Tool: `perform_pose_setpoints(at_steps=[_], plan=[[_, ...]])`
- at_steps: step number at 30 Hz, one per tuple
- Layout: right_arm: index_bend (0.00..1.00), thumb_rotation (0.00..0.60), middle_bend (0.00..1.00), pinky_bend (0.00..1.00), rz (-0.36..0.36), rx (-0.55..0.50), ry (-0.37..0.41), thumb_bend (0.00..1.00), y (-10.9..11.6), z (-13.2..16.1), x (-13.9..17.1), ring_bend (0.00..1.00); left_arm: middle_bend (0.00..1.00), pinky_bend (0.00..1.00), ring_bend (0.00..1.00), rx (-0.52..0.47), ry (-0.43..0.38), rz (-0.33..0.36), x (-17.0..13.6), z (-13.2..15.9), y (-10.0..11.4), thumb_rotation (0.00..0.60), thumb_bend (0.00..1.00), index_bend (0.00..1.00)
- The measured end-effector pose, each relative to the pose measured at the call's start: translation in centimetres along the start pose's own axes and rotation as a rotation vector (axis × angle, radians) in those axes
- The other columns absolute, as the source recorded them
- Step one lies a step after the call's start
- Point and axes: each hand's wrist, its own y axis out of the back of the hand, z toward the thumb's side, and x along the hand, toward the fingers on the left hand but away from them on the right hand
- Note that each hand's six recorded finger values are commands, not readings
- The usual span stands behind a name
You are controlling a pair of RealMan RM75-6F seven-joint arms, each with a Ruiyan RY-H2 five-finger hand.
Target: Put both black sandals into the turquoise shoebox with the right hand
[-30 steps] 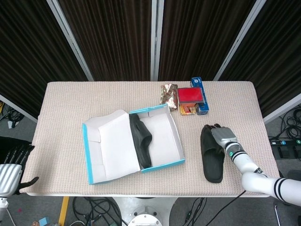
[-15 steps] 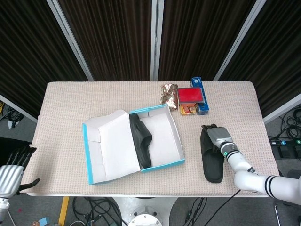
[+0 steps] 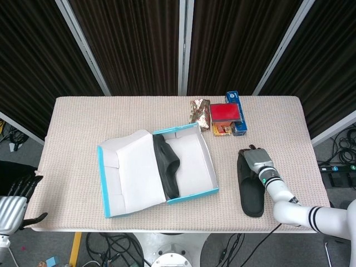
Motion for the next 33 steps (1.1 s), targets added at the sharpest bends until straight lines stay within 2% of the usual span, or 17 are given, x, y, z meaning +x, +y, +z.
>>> perform_pose_setpoints(at_steps=[14, 19, 25, 33], plan=[[0.43, 0.600, 0.45, 0.24, -0.046, 0.053, -0.028, 0.03, 0.2, 0.0, 0.0, 0.15, 0.10, 0.06, 0.00, -0.026, -0.012, -0.017, 0.0, 0.5, 0.0, 0.600, 0.13, 0.07], [0.47, 0.600, 0.48, 0.25, -0.075, 0.051, -0.023, 0.03, 0.6, -0.3, 0.4, 0.17, 0.10, 0.06, 0.00, -0.027, -0.015, -0.020, 0.0, 0.7, -0.1, 0.600, 0.13, 0.07], [0.50, 0.600, 0.50, 0.26, -0.126, 0.027, -0.003, 0.04, 1.6, -0.8, 1.4, 0.19, 0.10, 0.06, 0.00, -0.025, -0.023, -0.024, 0.0, 1.1, -0.1, 0.600, 0.13, 0.07], [0.51, 0.600, 0.51, 0.28, -0.241, -0.044, 0.044, 0.04, 4.3, -2.2, 4.6, 0.20, 0.10, 0.06, 0.00, -0.017, -0.042, -0.029, 0.2, 2.0, -0.2, 0.600, 0.13, 0.07]])
